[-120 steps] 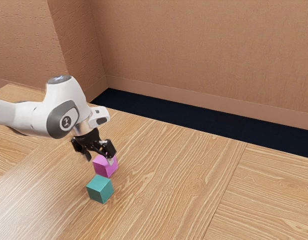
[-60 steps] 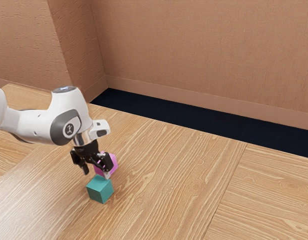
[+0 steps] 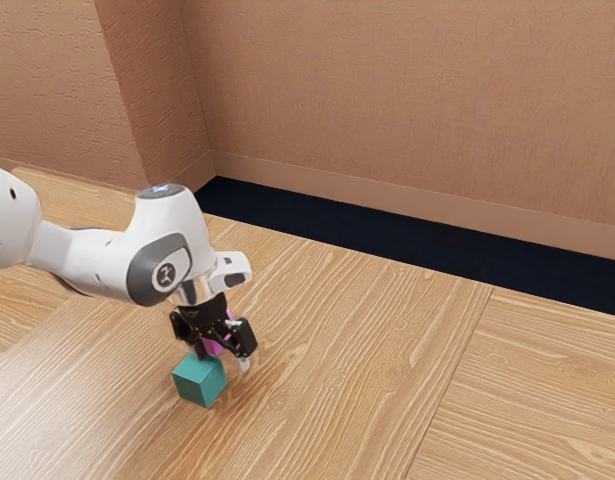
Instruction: Pick up the blue block with one arm, and put the blue block on the pink block with one arm
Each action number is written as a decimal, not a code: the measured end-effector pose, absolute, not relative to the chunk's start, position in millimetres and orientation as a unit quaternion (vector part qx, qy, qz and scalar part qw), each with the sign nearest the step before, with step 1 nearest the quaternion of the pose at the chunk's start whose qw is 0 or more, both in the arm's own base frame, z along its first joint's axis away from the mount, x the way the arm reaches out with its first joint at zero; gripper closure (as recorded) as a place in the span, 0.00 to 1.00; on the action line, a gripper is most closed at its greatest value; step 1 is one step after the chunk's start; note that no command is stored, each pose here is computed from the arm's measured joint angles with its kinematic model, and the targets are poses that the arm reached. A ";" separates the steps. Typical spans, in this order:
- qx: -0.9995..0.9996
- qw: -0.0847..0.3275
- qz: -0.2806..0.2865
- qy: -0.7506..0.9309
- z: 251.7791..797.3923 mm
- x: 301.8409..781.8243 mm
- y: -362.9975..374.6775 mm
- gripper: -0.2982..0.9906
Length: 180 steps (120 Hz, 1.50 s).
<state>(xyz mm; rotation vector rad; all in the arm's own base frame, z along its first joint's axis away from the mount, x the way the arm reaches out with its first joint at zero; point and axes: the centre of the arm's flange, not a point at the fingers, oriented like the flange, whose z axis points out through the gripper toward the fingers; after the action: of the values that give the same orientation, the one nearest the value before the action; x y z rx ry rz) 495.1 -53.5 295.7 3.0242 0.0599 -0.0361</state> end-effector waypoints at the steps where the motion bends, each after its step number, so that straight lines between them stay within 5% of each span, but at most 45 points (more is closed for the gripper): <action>1: 0.998 0.058 -0.012 0.021 295.9 495.2 -53.0 0.23; 180: 0.999 0.043 -0.001 0.031 295.2 492.3 -38.8 0.23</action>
<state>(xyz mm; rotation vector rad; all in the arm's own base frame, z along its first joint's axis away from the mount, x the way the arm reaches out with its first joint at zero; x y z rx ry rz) 492.3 -38.8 295.2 3.0542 0.0961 -0.0035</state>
